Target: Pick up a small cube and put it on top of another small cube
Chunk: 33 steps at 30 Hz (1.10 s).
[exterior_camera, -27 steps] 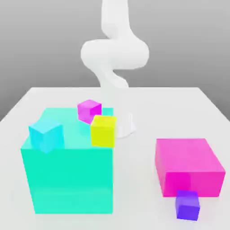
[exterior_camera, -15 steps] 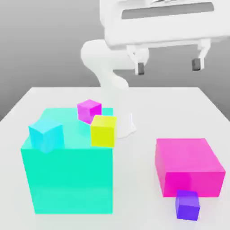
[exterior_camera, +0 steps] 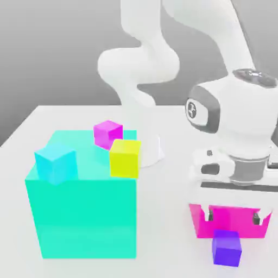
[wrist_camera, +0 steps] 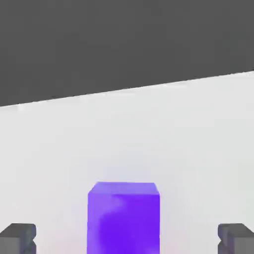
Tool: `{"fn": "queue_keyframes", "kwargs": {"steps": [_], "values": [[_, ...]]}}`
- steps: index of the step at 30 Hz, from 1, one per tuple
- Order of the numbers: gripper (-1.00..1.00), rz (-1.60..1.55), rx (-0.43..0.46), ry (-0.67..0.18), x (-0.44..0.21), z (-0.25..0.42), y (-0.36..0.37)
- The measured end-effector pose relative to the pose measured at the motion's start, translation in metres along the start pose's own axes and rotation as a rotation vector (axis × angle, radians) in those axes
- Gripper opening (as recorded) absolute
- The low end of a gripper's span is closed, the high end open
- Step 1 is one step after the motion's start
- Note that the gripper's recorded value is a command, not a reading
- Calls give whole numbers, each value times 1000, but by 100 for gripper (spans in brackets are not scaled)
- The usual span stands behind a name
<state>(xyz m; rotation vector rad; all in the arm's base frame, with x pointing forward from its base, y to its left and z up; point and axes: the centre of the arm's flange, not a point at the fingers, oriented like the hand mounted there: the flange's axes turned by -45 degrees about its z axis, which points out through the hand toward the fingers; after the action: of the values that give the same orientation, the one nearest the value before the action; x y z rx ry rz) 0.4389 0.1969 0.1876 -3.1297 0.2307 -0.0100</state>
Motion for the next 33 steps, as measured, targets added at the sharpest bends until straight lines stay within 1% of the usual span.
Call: {"fn": "queue_keyframes", "kwargs": {"steps": [3, 4, 11, 15, 17, 20, 22, 25, 29, 33], "values": [[0, 1, -3, -6, -2, 39, -1], [-100, 1, -3, -6, -3, 49, 0], [-100, 1, -3, -5, -3, 50, 0], [-100, 1, -3, -5, -2, 7, -1], [-100, 11, 3, 28, 18, -23, 10], [-100, 70, -8, 61, 60, -74, 60], [-100, 143, -20, 66, 83, -107, 113], [-100, 241, -33, 66, 99, -158, 191], [-100, 314, -36, 61, 92, -227, 267], [-100, 407, -28, 53, 61, -293, 349]]}}
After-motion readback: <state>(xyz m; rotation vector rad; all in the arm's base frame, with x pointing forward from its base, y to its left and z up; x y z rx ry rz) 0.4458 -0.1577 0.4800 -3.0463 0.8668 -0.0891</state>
